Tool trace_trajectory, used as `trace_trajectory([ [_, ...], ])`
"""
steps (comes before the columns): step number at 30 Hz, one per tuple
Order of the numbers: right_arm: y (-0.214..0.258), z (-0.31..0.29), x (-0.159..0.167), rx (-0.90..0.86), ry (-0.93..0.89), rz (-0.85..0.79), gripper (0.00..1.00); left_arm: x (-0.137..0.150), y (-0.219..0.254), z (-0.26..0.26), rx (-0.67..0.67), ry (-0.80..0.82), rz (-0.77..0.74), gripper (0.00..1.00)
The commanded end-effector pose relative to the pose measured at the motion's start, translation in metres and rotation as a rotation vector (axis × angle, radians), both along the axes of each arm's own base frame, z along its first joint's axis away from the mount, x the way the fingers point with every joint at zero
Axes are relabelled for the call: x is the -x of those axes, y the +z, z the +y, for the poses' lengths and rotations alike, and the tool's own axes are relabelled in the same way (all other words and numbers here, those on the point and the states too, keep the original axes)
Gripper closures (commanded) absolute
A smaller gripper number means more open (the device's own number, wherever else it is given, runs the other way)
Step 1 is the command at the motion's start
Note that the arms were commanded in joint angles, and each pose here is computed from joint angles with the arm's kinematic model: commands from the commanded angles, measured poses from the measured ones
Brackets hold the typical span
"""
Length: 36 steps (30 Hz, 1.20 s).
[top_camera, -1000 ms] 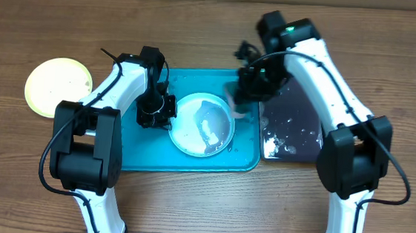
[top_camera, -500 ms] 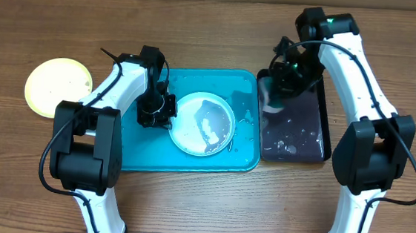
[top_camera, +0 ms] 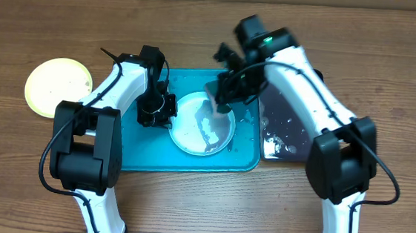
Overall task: Clean dirty plates on tray and stack at the side
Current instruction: 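Scrub the light-blue plate surface with the sponge in right gripper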
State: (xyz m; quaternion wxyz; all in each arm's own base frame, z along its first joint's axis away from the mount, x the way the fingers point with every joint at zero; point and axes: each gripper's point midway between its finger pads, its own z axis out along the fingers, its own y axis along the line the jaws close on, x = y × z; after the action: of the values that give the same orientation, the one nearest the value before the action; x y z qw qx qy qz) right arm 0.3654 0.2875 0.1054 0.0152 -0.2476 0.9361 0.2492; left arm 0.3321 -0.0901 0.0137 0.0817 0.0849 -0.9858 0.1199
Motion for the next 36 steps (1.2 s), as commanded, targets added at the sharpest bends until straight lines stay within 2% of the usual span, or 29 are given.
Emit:
trace_trajectory([
  [1, -0.018, -0.004, -0.007, 0.153, 0.021, -0.14, 0.96, 0.001, -0.001, -0.004, 0.012, -0.01, 0.001, 0.94],
  [3, -0.03, -0.002, -0.009, 0.204, 0.033, -0.193, 0.96, 0.002, -0.001, -0.004, 0.012, -0.01, 0.001, 0.94],
  [12, -0.067, -0.003, -0.008, 0.233, 0.037, -0.234, 0.96, 0.002, -0.001, -0.004, 0.011, -0.01, 0.002, 0.94],
  [27, -0.091, -0.003, -0.012, 0.213, 0.022, -0.273, 0.96, 0.004, 0.0, -0.004, 0.01, -0.011, 0.01, 0.96],
  [31, -0.095, 0.006, 0.001, 0.148, 0.043, -0.219, 0.96, 0.005, 0.0, -0.004, 0.01, -0.016, 0.015, 0.96],
  [36, -0.084, 0.035, 0.023, -0.046, 0.093, -0.104, 0.96, 0.005, 0.0, -0.004, 0.012, -0.025, 0.012, 0.96],
])
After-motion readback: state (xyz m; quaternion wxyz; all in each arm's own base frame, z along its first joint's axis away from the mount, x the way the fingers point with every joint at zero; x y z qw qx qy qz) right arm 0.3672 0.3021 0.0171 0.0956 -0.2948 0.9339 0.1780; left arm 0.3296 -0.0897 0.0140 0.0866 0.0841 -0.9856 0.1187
